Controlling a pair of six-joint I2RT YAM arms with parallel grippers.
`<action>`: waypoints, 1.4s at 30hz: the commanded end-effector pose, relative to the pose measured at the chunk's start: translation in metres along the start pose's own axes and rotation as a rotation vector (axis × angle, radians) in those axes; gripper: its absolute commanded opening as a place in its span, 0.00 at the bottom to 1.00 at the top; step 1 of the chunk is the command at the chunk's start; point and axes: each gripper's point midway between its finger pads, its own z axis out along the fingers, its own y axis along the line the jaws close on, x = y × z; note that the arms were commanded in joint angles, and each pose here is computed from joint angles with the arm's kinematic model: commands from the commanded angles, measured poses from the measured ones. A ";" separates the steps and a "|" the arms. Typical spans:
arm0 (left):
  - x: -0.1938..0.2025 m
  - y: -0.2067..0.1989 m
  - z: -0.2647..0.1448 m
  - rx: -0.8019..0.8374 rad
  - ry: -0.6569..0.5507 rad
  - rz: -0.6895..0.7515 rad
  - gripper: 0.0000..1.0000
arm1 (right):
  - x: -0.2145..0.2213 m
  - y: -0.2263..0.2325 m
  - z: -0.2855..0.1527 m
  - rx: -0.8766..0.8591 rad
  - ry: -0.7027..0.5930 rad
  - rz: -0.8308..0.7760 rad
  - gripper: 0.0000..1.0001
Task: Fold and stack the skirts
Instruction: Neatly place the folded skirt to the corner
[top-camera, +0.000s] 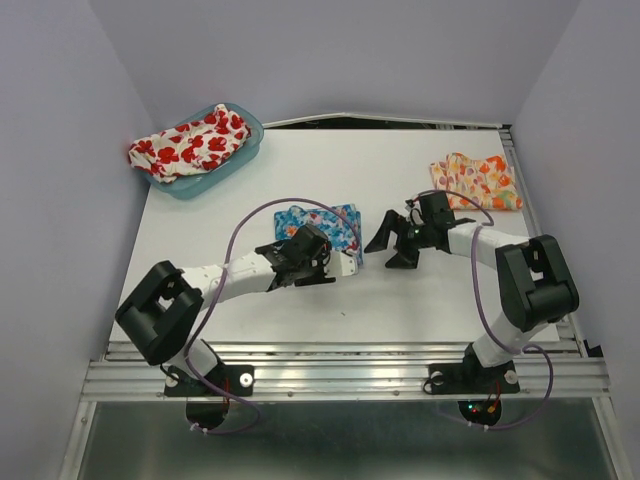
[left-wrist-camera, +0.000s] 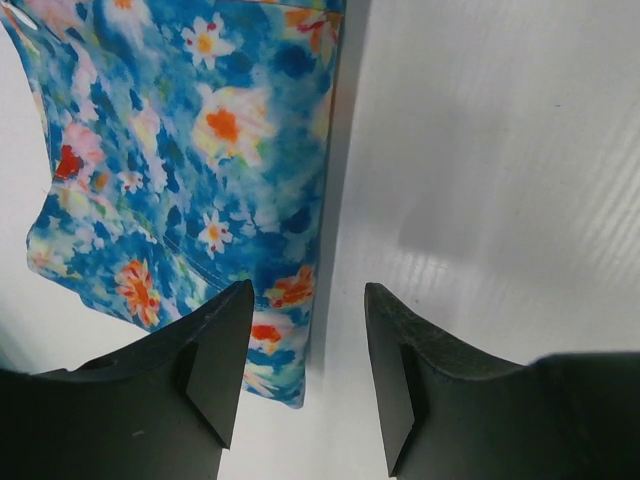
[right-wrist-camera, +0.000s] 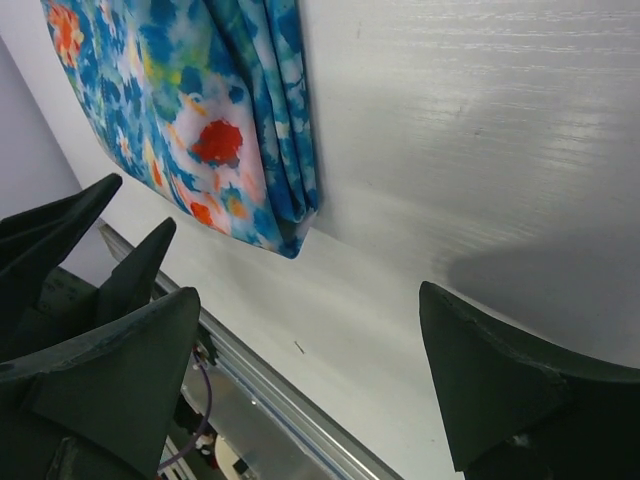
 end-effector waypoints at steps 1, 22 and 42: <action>0.008 0.016 0.014 -0.085 0.041 0.070 0.59 | -0.010 0.017 0.002 -0.089 -0.045 -0.037 0.95; -0.021 0.022 0.036 0.089 -0.073 -0.053 0.00 | -0.027 0.012 0.041 -0.204 -0.071 0.038 1.00; -0.040 0.030 0.048 0.174 -0.125 -0.158 0.00 | -0.042 0.001 0.077 -0.207 -0.165 0.088 0.95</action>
